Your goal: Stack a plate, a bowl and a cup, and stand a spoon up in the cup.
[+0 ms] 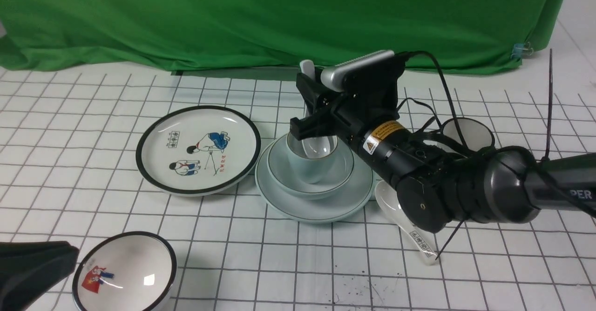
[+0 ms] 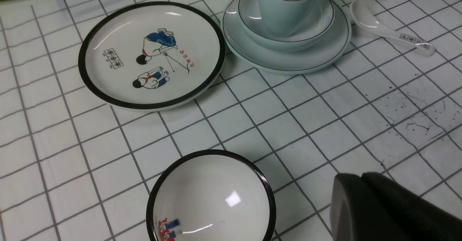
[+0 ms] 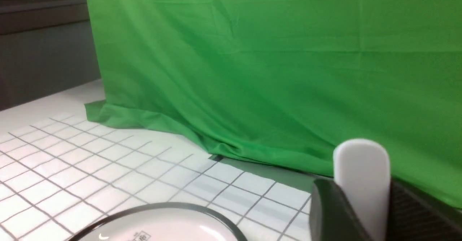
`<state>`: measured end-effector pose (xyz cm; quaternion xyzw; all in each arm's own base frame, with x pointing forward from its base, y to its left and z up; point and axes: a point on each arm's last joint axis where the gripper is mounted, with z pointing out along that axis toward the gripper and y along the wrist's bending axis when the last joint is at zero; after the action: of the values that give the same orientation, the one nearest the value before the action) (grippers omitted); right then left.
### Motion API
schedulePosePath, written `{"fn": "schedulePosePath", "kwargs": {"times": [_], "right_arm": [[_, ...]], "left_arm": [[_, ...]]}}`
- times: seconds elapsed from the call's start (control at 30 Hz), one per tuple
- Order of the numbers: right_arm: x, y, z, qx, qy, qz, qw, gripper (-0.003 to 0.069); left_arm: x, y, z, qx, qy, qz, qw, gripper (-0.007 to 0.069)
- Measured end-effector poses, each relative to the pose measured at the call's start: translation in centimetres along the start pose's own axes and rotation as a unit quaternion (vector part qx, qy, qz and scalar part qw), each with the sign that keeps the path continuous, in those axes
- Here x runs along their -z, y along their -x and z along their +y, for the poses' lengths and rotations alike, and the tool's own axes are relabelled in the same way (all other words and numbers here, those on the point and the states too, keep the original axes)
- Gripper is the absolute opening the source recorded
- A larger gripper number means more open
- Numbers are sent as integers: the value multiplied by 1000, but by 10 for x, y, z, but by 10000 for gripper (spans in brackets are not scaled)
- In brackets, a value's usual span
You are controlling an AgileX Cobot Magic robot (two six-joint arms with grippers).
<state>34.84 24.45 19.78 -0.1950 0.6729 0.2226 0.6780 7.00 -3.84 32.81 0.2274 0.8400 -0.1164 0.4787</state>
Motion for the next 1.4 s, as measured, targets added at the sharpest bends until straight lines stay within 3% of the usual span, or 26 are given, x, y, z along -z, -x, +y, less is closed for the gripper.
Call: {"fn": "schedulePosePath", "kwargs": {"times": [0.13, 0.23, 0.43, 0.53, 0.73, 1.07, 1.3, 1.4], "right_arm": [[2, 9, 0, 0, 0, -8, 1000, 305], [7, 29, 1, -1, 1, -10, 1000, 298], [38, 95, 3, 10, 3, 40, 999, 147], [77, 138, 5, 62, 9, 92, 994, 39], [157, 193, 6, 128, 21, 123, 984, 10], [272, 192, 4, 137, 24, 120, 983, 27], [302, 199, 4, 138, 22, 93, 986, 45], [309, 202, 4, 138, 20, 81, 987, 18]], "left_arm": [[0, 0, 0, 0, 0, 0, 1000, -31], [0, 0, 0, 0, 0, 0, 1000, -31], [0, 0, 0, 0, 0, 0, 1000, -31], [0, 0, 0, 0, 0, 0, 1000, -31], [0, 0, 0, 0, 0, 0, 1000, -31], [0, 0, 0, 0, 0, 0, 1000, -29], [0, 0, 0, 0, 0, 0, 1000, -29], [0, 0, 0, 0, 0, 0, 1000, -29]]}}
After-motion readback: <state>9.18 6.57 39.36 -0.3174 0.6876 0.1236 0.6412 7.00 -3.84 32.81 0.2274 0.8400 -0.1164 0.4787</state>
